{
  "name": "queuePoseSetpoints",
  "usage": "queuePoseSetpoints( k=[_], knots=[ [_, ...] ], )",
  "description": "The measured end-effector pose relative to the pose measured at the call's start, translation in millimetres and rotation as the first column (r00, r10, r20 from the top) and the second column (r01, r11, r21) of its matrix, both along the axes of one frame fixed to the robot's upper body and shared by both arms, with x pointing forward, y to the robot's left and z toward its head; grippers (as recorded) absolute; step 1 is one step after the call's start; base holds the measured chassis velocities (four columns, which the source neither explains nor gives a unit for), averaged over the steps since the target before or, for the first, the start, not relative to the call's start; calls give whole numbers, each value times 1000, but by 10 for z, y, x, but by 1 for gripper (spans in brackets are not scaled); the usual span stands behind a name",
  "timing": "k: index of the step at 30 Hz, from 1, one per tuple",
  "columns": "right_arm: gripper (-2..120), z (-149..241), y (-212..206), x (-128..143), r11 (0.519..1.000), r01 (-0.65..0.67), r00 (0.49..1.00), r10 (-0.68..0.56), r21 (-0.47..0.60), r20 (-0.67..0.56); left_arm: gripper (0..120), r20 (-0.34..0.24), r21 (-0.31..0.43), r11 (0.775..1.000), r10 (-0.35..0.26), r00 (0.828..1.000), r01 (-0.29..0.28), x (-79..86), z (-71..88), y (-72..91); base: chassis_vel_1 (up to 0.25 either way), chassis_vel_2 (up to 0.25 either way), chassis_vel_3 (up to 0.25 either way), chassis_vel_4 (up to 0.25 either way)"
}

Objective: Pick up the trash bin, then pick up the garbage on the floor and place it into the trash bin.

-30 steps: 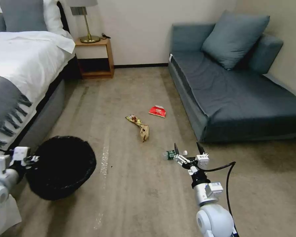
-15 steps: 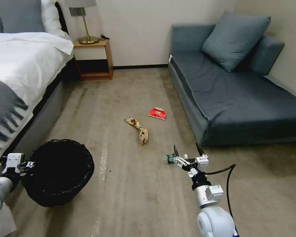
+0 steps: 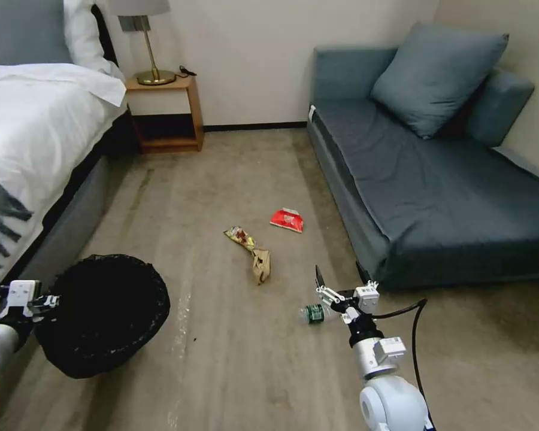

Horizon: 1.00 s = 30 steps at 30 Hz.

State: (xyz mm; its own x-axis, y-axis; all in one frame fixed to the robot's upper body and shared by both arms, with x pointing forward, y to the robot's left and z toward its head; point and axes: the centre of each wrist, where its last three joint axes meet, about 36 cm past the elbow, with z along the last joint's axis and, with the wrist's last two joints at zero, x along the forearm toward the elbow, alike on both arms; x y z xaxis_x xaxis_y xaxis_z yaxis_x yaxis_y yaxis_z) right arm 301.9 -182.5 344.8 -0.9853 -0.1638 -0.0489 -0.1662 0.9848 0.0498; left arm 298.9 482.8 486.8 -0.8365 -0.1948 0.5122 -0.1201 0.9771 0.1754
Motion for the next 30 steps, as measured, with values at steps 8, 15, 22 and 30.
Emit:
queuePoseSetpoints(
  k=[8, 15, 22, 30],
  knots=[
    [100, -25, -2, -18, 1000, -12, 1000, 12, -10, -7, 5, -3, -4, 1000, 0, 1000, 0, -5, -28, -14, -137, 151, 146, -156],
    [100, -95, -30, -49, 997, -65, 998, 63, -49, -27, 5, 1, 2, 1000, 0, 1000, 0, -24, -22, -20, -145, 150, 143, -138],
    [100, -389, -444, -113, 907, -319, 946, 285, -275, -155, 5, -9, 20, 1000, -3, 1000, 3, -87, -54, -64, -25, 32, 27, -39],
    [100, -663, -1373, 283, 566, -669, 742, 470, -481, -479, 5, -27, 25, 1000, -3, 1000, 4, -183, -127, -99, 0, 0, 0, 0]
  ],
)
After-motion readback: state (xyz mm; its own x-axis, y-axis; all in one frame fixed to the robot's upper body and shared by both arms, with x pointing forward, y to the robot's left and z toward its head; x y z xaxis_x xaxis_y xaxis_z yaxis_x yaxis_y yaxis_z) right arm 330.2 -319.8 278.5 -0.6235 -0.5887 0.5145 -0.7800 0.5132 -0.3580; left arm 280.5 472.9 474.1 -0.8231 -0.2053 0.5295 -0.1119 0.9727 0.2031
